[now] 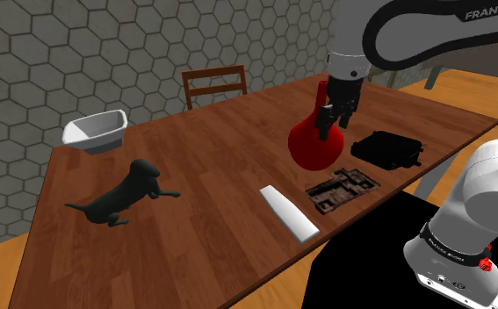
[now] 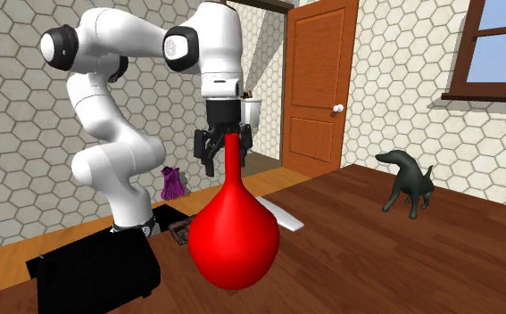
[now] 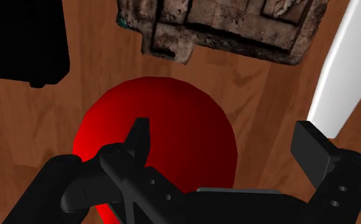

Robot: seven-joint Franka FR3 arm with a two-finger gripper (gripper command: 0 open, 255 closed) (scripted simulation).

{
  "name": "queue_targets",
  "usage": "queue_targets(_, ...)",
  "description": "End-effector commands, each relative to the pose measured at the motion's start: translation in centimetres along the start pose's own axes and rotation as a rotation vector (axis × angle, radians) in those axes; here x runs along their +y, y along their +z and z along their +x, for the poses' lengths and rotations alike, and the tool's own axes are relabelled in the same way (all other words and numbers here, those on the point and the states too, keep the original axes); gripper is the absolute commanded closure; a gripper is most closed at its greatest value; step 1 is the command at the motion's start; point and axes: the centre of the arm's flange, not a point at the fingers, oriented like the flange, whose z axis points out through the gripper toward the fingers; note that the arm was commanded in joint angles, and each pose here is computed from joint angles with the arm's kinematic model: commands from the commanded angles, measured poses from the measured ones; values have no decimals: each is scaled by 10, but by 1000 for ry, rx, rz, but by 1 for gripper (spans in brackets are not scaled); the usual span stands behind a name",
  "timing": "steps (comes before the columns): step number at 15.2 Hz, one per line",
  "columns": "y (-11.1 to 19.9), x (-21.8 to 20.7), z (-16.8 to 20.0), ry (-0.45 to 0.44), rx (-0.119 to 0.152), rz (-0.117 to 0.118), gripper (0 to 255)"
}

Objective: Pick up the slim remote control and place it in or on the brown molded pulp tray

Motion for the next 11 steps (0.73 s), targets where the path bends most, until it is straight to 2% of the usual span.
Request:
queue_targets(1,17,-21,1,19,-5,2,0)
queue_targets(11,98,-124,3,103,-32,7,0)
